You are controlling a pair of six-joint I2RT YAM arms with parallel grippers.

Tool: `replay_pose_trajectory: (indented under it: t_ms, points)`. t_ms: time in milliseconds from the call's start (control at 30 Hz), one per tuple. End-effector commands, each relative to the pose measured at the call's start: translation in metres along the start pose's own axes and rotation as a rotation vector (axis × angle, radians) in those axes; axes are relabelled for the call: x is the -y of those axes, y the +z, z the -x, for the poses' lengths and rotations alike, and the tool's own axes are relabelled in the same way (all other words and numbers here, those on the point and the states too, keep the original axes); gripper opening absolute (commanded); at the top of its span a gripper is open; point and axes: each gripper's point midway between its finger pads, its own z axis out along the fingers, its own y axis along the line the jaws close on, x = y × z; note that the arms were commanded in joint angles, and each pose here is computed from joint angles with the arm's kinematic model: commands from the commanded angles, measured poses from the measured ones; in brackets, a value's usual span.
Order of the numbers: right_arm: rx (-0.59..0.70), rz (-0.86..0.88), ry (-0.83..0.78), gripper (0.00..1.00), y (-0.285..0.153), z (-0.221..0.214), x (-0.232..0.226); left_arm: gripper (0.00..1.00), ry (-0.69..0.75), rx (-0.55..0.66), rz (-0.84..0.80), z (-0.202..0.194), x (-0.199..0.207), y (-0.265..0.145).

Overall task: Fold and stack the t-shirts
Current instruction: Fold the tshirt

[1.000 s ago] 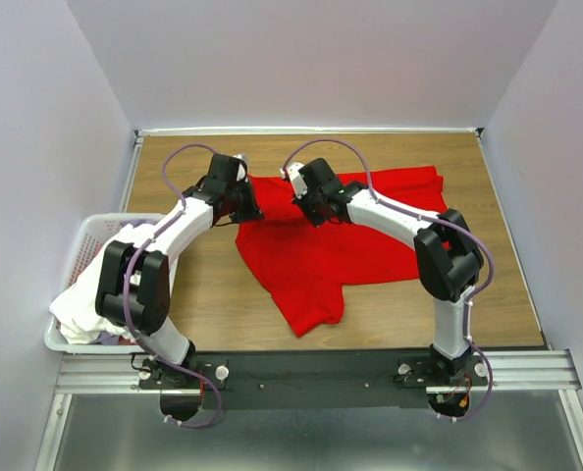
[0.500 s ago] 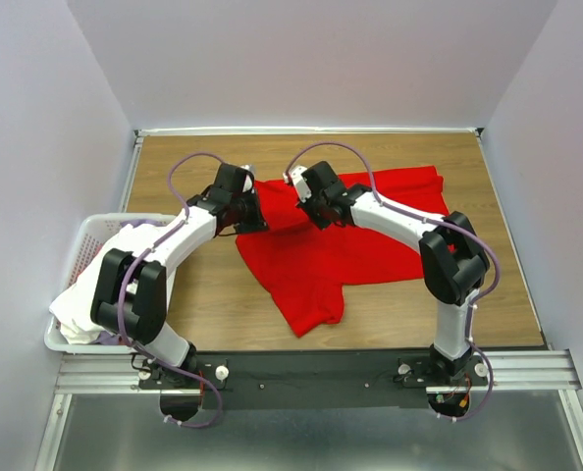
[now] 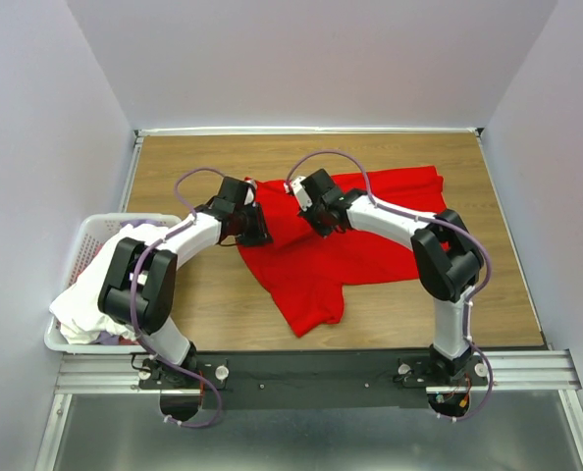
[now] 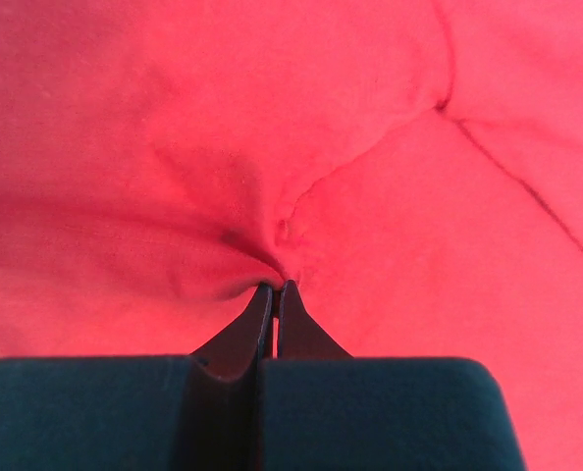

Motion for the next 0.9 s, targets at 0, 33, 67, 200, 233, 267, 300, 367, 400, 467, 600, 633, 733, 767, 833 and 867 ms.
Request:
replay_pose_trajectory:
  t_ms: [0,33,67,200,233,267,300,367,400,467,600,633,733,767,833,867]
  points:
    - [-0.075,0.019,-0.004,0.02,0.016,-0.02,-0.004,0.51,-0.031,0.101,-0.016,0.027,-0.002,-0.008]
    - [-0.081,0.022,-0.004,0.02,0.018,-0.022,-0.004,0.57,-0.064,0.155,-0.01,0.046,-0.011,-0.012]
    - [-0.082,0.025,-0.004,0.02,0.019,-0.022,-0.006,0.62,-0.075,0.195,0.008,0.057,-0.017,-0.015]
    - [-0.087,0.04,0.006,0.02,0.022,-0.024,-0.009,0.65,-0.092,0.315,0.02,0.115,-0.031,-0.016]
    - [-0.088,0.041,0.006,0.02,0.022,-0.024,-0.009,0.65,-0.085,0.333,0.022,0.126,-0.03,-0.014]
    - [-0.089,0.037,0.007,0.02,0.022,-0.024,-0.009,0.65,-0.078,0.328,0.038,0.132,-0.036,-0.003]
    - [-0.093,0.034,0.008,0.02,0.024,-0.025,-0.008,0.65,-0.061,0.363,0.027,0.152,-0.028,-0.004]
    - [-0.09,0.031,0.011,0.02,0.023,-0.024,-0.008,0.61,-0.055,0.371,0.035,0.172,-0.029,0.009]
    - [-0.091,0.032,0.013,0.02,0.023,-0.025,-0.008,0.59,-0.054,0.37,0.04,0.177,-0.03,0.015]
    - [-0.087,0.03,0.014,0.02,0.021,-0.023,-0.008,0.57,-0.06,0.364,0.067,0.183,-0.037,0.025]
    - [-0.08,0.034,0.021,0.02,0.019,-0.022,-0.008,0.49,-0.083,0.36,0.13,0.196,-0.057,0.046]
    - [-0.074,0.036,0.024,0.02,0.017,-0.02,-0.008,0.49,-0.087,0.357,0.139,0.197,-0.061,0.049]
    - [-0.07,0.038,0.03,0.02,0.015,-0.02,-0.008,0.48,-0.092,0.345,0.158,0.197,-0.067,0.059]
    - [-0.07,0.04,0.03,0.02,0.014,-0.02,-0.009,0.48,-0.095,0.331,0.168,0.194,-0.072,0.066]
    - [-0.075,0.038,0.03,0.02,0.014,-0.022,-0.009,0.48,-0.098,0.323,0.178,0.193,-0.074,0.07]
    - [-0.075,0.036,0.03,0.02,0.014,-0.022,-0.009,0.47,-0.099,0.322,0.182,0.194,-0.076,0.073]
